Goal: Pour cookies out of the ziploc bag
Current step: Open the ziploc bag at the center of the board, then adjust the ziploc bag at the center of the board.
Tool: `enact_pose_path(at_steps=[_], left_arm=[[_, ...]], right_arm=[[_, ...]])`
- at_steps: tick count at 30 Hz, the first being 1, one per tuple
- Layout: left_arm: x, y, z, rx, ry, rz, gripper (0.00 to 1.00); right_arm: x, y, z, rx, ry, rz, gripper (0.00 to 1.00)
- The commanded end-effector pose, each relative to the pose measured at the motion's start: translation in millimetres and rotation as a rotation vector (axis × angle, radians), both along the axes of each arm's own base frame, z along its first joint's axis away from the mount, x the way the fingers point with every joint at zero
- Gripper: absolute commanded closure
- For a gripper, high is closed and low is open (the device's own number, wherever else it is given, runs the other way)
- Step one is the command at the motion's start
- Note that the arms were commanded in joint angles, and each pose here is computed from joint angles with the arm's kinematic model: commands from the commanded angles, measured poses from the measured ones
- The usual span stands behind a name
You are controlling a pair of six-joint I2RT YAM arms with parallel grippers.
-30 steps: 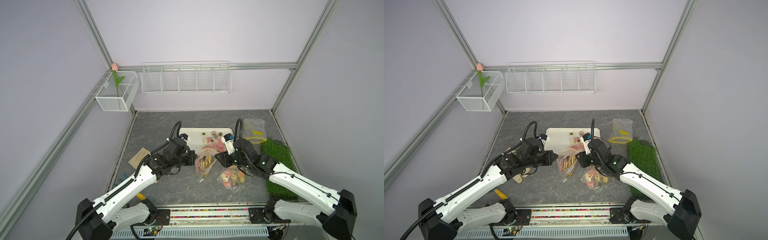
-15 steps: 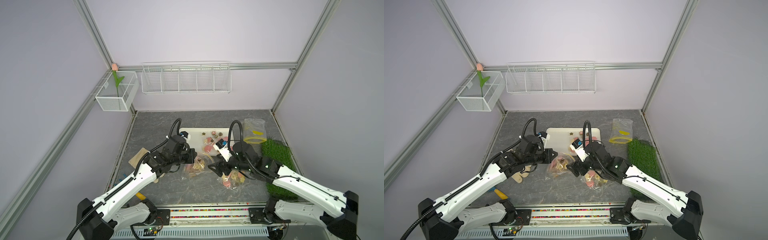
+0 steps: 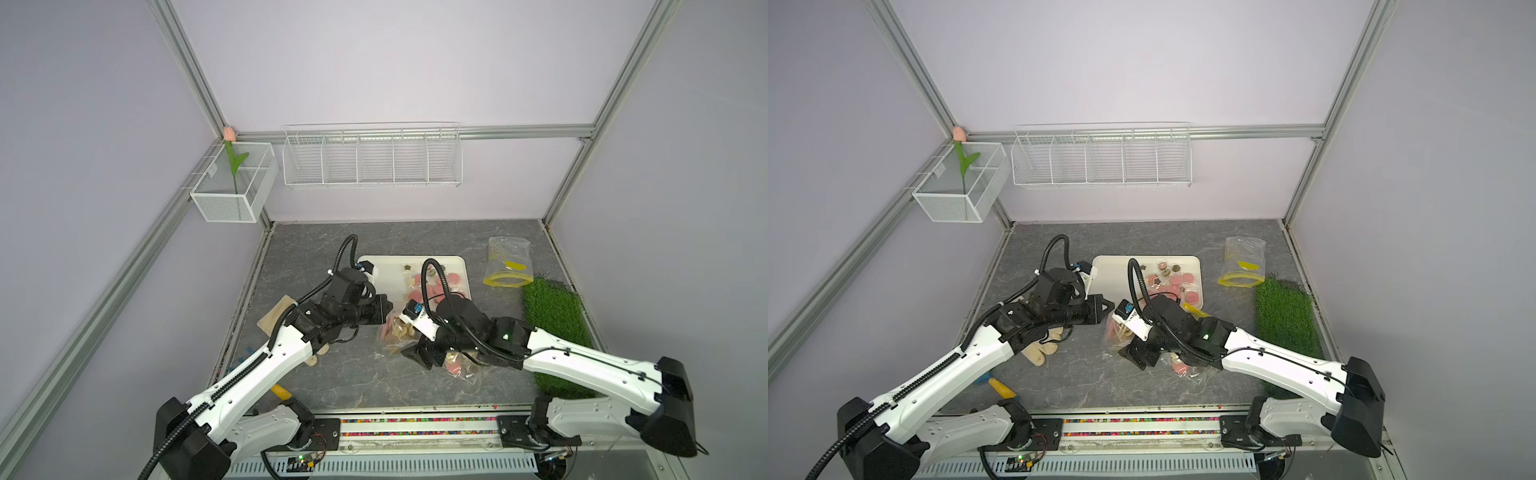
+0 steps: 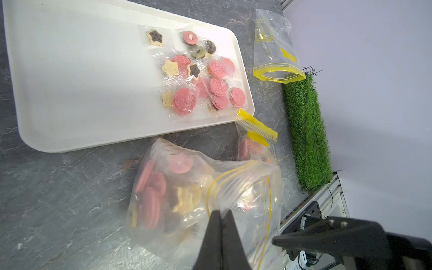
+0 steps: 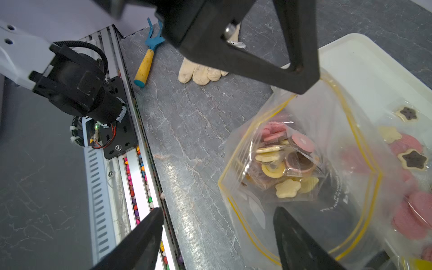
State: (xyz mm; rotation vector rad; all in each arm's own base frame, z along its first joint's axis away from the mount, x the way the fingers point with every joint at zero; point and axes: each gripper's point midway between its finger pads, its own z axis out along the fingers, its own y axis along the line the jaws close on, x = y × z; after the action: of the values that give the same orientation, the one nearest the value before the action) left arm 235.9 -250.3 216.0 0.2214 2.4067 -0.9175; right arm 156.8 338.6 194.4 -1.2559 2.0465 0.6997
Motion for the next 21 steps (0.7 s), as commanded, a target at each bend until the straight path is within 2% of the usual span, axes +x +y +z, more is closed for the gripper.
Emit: enact_pose_path(at_steps=[1, 7, 10, 17, 20, 21], left_arm=[[1, -4, 9, -0.053, -0.022, -0.009, 1.00], [1, -4, 4, -0.070, -0.006, -0.009, 1.00], [1, -4, 6, -0.081, 0.000, -0.011, 1.00], [0, -3, 3, -0.088, 0.005, -0.007, 1.00], [-2, -1, 1, -0.081, 0.009, -0.009, 1.00], [-2, 0, 1, -0.077, 0.010, -0.006, 0.92]], right_arm=[[5, 16, 8, 0.024, -0.065, 0.029, 0.25], [12, 30, -2, 0.008, -0.103, 0.017, 0.29], [20, 32, -7, -0.007, -0.129, -0.024, 0.35], [25, 38, -15, -0.017, -0.123, -0.059, 0.59], [24, 42, -14, -0.008, -0.104, -0.070, 0.78], [24, 43, -12, 0.001, -0.094, -0.079, 0.84]])
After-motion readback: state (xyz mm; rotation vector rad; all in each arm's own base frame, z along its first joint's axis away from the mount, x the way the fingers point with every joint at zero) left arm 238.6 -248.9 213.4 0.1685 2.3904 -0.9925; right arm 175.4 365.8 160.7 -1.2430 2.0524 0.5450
